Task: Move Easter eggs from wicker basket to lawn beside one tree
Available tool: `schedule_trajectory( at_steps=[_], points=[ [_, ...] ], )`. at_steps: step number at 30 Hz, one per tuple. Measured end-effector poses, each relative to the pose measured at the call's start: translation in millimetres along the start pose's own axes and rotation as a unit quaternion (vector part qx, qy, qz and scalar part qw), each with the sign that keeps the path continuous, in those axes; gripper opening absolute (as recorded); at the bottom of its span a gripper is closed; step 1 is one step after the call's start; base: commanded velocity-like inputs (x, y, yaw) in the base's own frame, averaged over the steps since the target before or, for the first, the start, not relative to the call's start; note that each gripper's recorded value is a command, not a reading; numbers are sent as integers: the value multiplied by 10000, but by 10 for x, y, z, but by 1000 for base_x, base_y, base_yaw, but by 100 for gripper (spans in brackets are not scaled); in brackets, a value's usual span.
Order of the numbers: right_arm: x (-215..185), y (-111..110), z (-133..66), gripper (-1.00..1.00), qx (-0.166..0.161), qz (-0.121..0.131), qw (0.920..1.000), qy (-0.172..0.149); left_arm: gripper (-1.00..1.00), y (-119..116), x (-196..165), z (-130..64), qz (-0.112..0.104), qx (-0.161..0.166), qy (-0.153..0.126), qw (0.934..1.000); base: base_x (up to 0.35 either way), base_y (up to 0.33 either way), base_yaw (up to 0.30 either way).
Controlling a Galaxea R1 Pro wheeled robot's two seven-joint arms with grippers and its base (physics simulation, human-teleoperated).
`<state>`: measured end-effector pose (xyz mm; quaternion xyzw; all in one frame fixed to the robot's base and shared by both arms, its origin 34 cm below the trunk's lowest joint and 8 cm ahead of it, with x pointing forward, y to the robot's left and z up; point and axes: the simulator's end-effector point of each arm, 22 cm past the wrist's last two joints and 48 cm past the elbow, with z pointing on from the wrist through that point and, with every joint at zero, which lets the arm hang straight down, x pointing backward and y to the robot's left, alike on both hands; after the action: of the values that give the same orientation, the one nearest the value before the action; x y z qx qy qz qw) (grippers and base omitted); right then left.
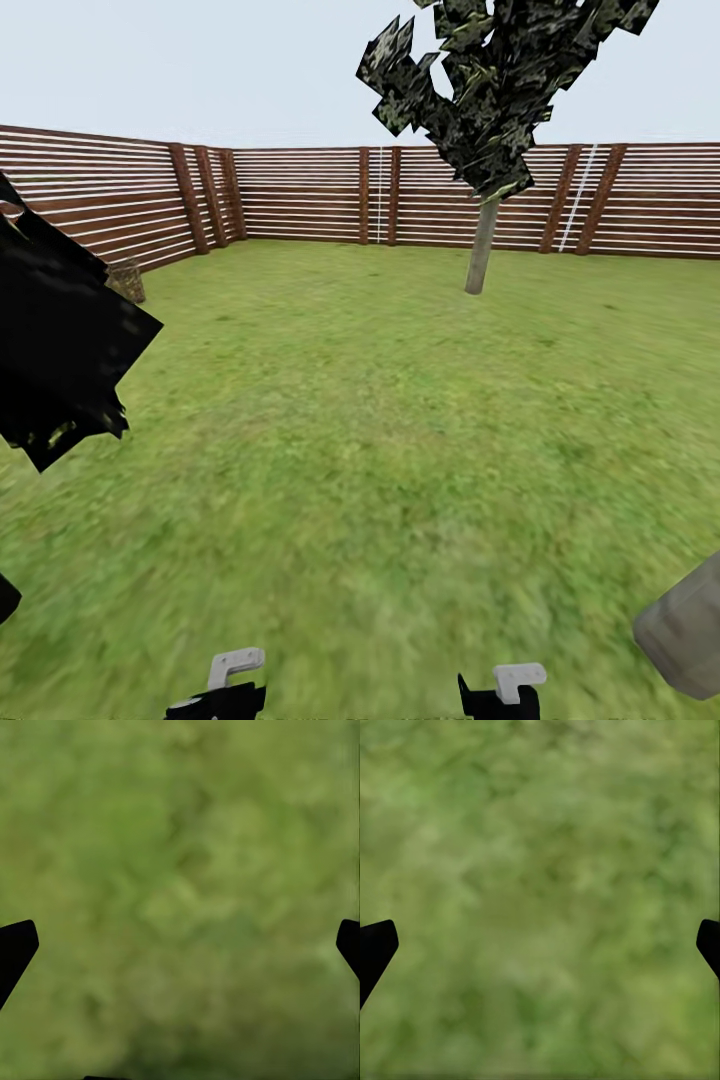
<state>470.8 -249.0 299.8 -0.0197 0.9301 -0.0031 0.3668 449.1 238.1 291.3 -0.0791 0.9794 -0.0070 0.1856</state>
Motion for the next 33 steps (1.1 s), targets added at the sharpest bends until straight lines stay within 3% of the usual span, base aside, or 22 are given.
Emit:
schedule_trajectory(
  at_steps=[22, 33],
  points=[
    [423, 14, 275, 100, 0, 1, 10000, -2, 100, 39, 293, 412, 1, 0, 3, 10000, 0, 0, 0],
    [420, 14, 274, 100, 0, 1, 10000, -9, 100, 53, 290, 412, 10, -10, -2, 10000, 52, 0, 0]
  ],
)
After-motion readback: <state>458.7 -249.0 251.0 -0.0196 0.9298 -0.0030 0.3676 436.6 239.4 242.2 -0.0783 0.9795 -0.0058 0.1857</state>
